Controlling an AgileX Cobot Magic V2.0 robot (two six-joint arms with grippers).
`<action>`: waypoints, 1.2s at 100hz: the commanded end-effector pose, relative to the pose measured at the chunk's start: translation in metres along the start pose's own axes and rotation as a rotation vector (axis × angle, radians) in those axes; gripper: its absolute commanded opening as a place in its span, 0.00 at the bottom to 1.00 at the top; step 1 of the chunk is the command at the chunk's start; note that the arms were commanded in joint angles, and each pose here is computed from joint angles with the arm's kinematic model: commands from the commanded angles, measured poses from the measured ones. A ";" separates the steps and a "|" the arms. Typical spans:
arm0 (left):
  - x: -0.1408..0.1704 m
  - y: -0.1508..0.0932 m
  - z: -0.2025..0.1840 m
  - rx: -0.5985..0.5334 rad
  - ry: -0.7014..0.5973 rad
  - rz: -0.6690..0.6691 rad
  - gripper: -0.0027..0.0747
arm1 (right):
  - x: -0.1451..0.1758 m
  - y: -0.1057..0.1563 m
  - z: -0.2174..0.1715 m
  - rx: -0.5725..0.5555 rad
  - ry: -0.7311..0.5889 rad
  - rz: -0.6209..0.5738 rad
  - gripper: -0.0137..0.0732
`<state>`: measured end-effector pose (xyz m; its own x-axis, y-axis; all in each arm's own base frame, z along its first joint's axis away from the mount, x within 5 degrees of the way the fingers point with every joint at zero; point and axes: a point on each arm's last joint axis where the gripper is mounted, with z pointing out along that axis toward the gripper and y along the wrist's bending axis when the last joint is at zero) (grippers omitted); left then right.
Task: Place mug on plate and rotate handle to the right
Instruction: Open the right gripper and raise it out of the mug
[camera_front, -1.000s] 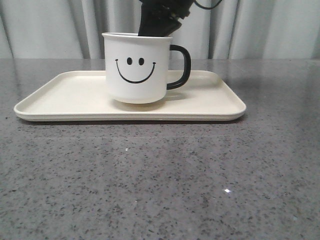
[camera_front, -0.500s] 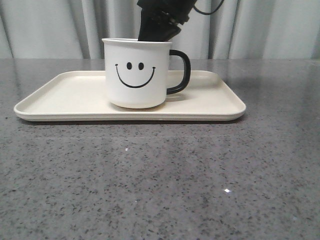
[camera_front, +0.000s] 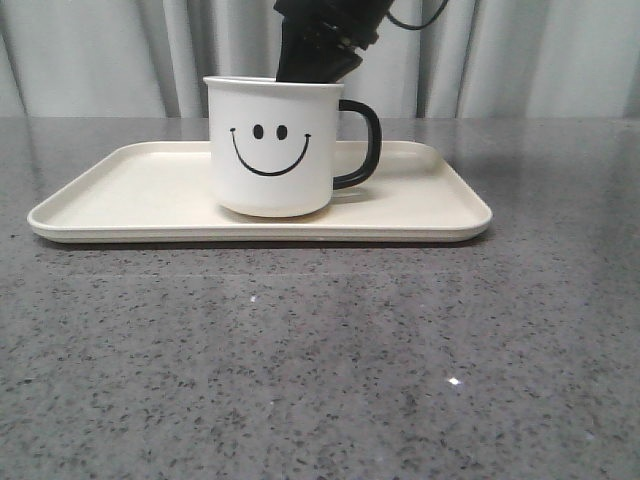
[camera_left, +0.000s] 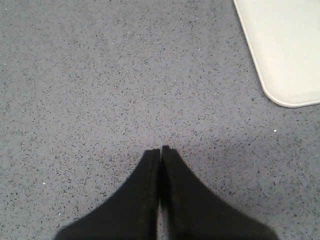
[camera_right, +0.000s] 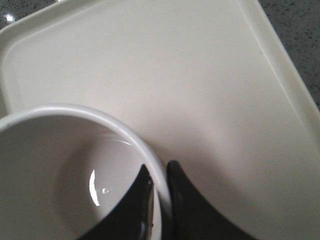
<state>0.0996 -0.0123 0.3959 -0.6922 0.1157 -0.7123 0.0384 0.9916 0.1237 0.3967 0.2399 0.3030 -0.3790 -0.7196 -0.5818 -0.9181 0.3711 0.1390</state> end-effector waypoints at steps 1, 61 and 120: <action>-0.008 0.001 -0.005 0.003 -0.068 -0.008 0.01 | -0.018 0.014 -0.035 0.025 -0.112 -0.033 0.20; -0.008 0.001 -0.005 0.003 -0.068 -0.008 0.01 | -0.019 0.016 -0.038 0.019 -0.121 -0.034 0.38; -0.008 0.001 -0.005 0.003 -0.068 -0.008 0.01 | -0.052 0.030 -0.093 0.106 -0.279 -0.082 0.38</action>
<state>0.0996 -0.0123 0.3959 -0.6922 0.1157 -0.7123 0.0384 0.9916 0.1237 0.3976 0.2420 0.3591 -0.3164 -0.6415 -0.6988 -0.9196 0.3883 0.0599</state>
